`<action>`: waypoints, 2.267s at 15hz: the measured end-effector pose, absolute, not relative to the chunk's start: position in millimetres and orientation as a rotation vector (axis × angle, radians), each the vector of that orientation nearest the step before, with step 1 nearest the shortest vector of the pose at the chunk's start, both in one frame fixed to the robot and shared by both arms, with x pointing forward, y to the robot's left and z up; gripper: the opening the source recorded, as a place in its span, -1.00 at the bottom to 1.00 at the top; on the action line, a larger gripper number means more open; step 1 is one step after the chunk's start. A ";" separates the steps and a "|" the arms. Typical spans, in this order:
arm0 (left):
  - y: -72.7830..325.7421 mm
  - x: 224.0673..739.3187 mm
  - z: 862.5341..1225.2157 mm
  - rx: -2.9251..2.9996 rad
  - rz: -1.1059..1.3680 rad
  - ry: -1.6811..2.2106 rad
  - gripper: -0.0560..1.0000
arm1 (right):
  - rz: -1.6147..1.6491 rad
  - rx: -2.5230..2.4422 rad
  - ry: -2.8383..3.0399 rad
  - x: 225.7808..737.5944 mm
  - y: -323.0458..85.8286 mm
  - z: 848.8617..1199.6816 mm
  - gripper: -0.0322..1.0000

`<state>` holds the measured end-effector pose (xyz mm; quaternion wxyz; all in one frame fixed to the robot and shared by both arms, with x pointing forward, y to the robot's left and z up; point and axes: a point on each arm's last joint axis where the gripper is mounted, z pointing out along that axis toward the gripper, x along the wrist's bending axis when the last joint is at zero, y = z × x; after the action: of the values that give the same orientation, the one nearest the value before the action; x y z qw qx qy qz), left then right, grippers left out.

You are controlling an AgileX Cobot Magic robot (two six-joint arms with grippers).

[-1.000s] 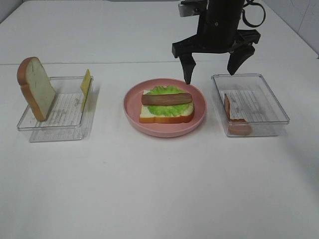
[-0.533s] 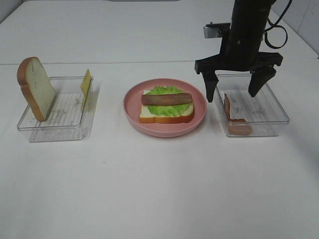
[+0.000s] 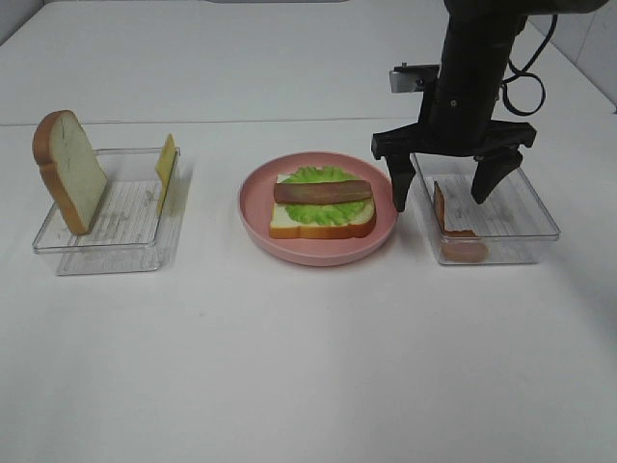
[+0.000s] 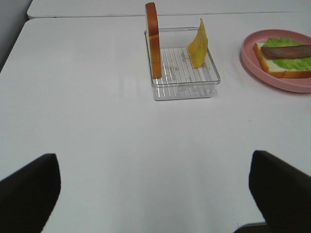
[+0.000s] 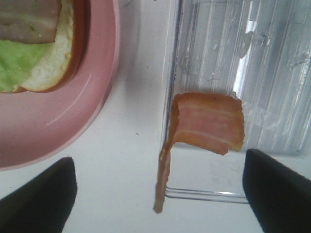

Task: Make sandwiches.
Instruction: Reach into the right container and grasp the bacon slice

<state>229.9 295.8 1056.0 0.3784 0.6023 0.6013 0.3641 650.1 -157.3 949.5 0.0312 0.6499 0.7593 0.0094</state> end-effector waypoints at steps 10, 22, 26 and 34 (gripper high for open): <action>295.8 229.9 1056.0 1.539 0.930 1.536 0.95 | 0.039 2.020 2.327 653.9 -155.4 936.0 0.71; 295.8 229.9 1056.0 1.539 0.930 1.536 0.95 | 0.034 1.980 2.317 656.2 -157.6 935.8 0.23; 295.8 229.9 1056.0 1.539 0.930 1.536 0.95 | 0.034 1.980 2.317 656.2 -157.6 935.8 -0.05; 295.8 229.9 1056.0 1.539 0.930 1.536 0.95 | 0.033 1.975 2.314 656.6 -157.9 935.8 -0.88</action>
<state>229.9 295.8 1056.0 0.3784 0.6023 0.6013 0.3641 656.6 -157.9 935.8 0.0495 0.6484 0.7596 0.0108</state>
